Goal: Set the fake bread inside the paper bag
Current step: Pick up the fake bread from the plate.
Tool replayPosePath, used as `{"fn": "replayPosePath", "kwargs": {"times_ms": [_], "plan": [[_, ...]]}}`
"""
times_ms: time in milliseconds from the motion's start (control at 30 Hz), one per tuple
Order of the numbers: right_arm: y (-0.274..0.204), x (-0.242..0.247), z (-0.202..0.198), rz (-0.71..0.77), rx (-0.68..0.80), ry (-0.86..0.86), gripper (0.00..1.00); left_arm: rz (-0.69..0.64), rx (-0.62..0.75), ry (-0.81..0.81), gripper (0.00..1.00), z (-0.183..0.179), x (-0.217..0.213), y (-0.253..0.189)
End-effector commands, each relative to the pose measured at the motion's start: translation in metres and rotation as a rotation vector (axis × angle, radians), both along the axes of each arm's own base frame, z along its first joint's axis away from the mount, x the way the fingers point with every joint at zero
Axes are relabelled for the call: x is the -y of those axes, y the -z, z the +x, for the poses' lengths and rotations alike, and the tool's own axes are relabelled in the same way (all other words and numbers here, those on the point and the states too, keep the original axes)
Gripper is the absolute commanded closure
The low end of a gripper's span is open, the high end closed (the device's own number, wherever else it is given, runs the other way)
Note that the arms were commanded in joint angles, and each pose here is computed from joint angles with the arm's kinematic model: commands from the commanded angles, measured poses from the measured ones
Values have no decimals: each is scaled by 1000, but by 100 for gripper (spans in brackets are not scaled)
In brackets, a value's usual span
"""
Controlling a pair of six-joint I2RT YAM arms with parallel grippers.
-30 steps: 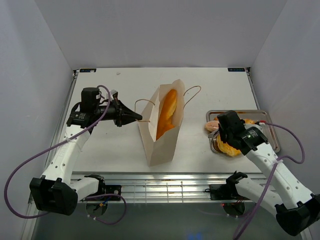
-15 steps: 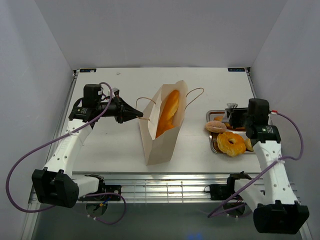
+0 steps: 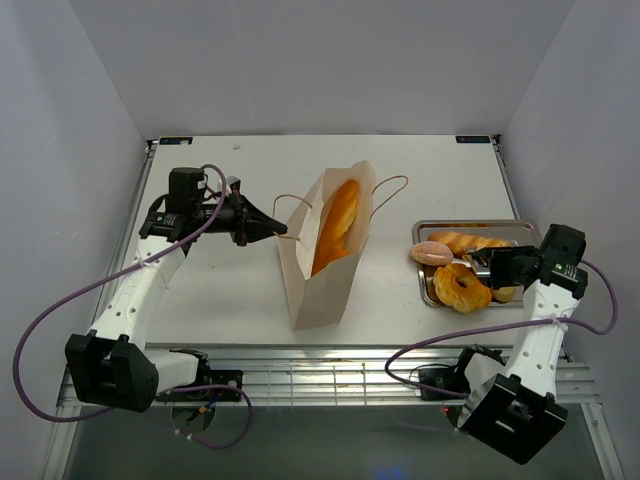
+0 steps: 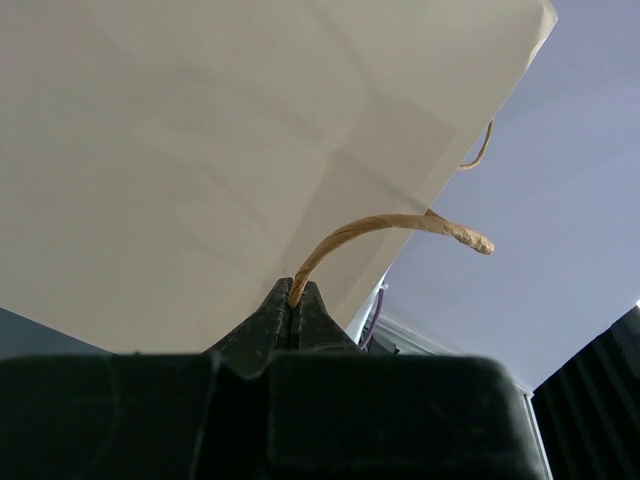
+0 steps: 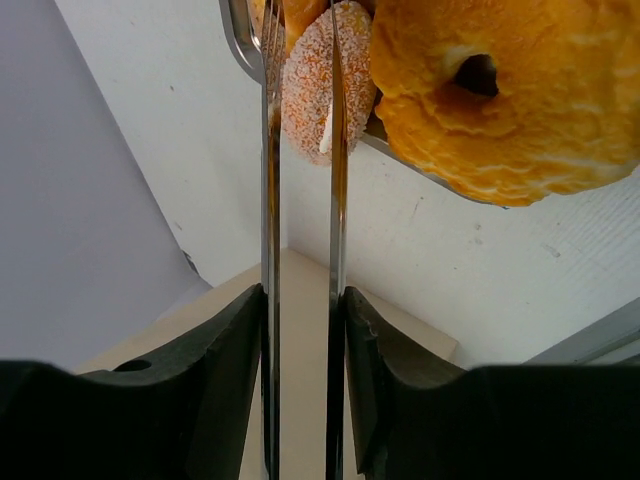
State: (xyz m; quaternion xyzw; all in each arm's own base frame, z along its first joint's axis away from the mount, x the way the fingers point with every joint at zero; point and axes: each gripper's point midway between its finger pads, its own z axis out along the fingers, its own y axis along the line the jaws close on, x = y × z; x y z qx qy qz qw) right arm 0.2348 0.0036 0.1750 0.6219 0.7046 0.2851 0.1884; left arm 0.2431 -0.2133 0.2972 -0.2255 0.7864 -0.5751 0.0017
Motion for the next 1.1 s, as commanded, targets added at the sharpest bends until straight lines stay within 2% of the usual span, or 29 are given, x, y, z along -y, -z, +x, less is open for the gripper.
{"fn": "replayPosePath", "kwargs": {"times_ms": [0, 233, 467, 567, 767, 1067], "plan": [[-7, -4, -15, -42, 43, -101, 57, -23, 41, 24, 100, 0, 3, -15], [4, 33, -29, -206, 53, -101, 57, -34, 33, 40, 100, 3, 8, -14], [9, 38, -22, -190, 141, -134, 55, -44, 19, 53, 100, 3, 12, -14], [16, 36, -18, -143, 143, -133, 54, -47, 24, 52, 100, 4, 12, -16], [26, 38, -20, -152, 127, -176, 53, -69, 34, 70, 100, -3, 12, -21], [40, 40, -31, -135, 122, -120, 52, -113, 12, 113, 100, -10, 18, -23]]}}
